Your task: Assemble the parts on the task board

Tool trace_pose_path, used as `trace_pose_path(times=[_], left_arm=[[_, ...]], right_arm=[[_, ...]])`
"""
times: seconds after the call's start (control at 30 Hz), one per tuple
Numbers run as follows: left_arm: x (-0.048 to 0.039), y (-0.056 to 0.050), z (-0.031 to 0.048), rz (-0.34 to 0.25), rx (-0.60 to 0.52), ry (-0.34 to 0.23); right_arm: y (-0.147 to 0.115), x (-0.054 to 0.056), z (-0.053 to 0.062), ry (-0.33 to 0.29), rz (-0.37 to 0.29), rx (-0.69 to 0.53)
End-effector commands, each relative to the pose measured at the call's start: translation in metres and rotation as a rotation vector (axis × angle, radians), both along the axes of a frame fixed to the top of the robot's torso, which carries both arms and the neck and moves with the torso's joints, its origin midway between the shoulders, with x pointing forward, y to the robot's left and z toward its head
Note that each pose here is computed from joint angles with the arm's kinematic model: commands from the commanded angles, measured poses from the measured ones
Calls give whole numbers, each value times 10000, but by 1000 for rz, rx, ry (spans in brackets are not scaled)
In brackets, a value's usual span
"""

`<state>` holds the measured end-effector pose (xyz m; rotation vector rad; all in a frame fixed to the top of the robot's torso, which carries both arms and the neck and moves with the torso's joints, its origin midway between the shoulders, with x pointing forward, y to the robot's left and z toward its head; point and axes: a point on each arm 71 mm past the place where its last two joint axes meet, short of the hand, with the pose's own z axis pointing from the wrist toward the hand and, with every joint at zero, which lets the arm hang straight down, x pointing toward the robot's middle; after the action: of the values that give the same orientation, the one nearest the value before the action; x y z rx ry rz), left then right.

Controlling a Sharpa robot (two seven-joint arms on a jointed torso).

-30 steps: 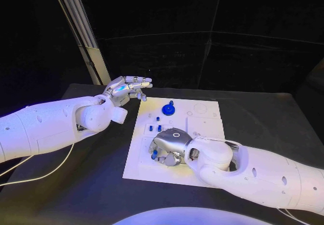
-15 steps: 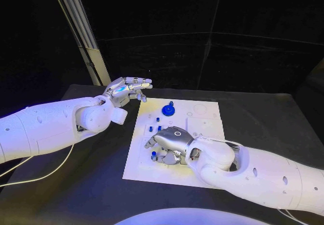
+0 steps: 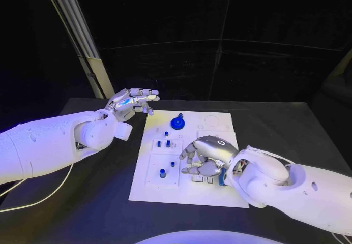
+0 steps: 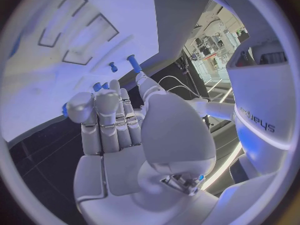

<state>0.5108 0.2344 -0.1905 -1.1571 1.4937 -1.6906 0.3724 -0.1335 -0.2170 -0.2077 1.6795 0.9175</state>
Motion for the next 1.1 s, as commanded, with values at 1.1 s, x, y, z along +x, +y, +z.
trace_pose_path(times=[1.1], left_arm=[[-56, 12, -34, -16, -6, 6]], right_arm=[[-857, -127, -253, 269, -439, -290]])
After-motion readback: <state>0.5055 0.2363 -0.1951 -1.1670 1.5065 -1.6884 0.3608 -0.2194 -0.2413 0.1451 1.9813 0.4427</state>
